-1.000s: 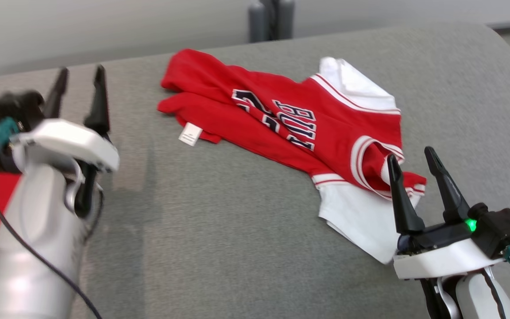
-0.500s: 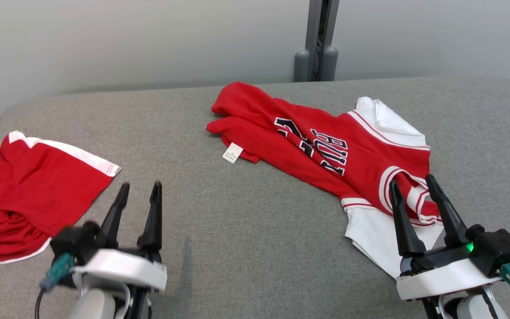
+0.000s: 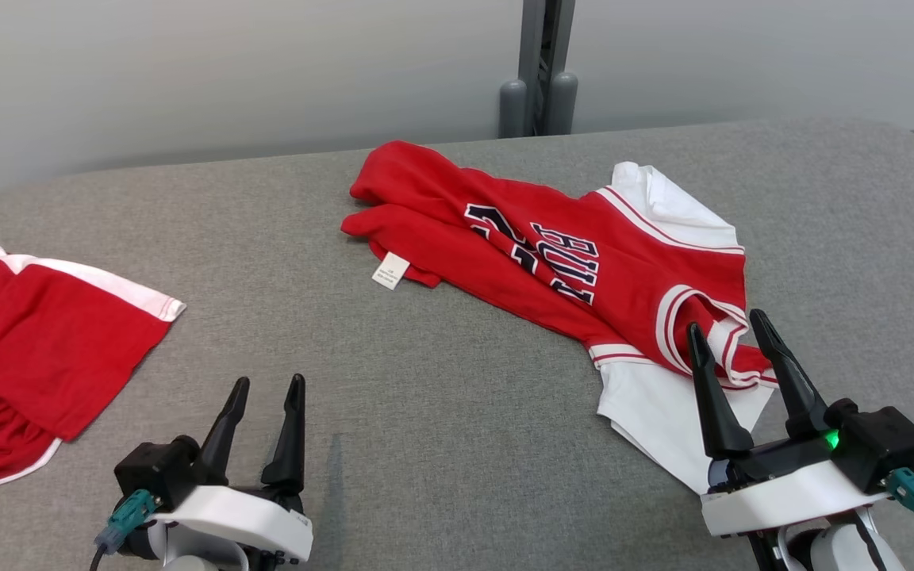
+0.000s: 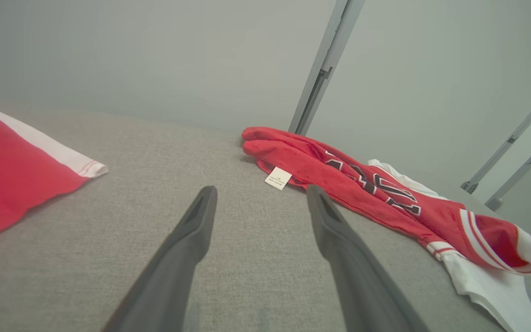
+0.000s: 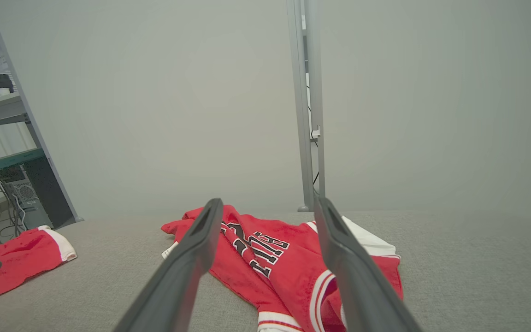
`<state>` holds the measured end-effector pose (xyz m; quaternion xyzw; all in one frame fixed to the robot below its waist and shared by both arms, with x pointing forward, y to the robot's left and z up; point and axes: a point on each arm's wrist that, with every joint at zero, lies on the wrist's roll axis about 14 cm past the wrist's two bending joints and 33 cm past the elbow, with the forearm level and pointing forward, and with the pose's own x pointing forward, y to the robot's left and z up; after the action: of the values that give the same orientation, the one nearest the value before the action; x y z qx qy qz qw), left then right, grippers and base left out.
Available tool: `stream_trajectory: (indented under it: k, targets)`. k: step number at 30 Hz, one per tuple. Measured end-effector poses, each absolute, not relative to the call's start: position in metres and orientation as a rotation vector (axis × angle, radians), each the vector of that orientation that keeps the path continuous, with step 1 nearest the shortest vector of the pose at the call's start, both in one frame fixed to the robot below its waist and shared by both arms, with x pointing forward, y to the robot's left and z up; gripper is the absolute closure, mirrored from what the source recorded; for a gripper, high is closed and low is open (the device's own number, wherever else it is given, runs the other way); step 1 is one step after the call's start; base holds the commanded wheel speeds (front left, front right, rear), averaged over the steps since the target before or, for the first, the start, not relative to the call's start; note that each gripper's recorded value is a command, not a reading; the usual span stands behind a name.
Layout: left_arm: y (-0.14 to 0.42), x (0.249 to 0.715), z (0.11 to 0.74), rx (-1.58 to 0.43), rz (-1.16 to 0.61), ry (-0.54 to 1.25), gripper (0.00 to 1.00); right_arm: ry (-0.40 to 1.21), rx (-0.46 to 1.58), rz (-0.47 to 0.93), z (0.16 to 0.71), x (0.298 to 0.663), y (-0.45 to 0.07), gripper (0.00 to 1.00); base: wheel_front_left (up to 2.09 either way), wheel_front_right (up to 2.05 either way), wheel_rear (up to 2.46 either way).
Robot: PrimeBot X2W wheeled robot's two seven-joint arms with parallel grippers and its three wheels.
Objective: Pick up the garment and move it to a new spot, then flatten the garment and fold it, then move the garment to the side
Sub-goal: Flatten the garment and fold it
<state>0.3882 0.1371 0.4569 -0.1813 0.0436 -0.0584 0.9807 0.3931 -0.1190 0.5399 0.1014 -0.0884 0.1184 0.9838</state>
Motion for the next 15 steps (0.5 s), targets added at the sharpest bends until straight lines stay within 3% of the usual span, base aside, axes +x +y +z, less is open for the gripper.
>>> stream_trajectory:
  k: [6,15]
  targets:
    - [0.12,0.416,0.427,-0.358,-0.141,0.215,0.0,-0.163,0.198,0.206,0.533,0.402,-0.13,0.0,0.0,0.0,0.0]
    - [0.11,0.5,0.406,-0.352,-0.158,0.326,0.0,-0.103,0.178,0.114,0.508,0.413,-0.161,0.0,0.0,0.0,0.0]
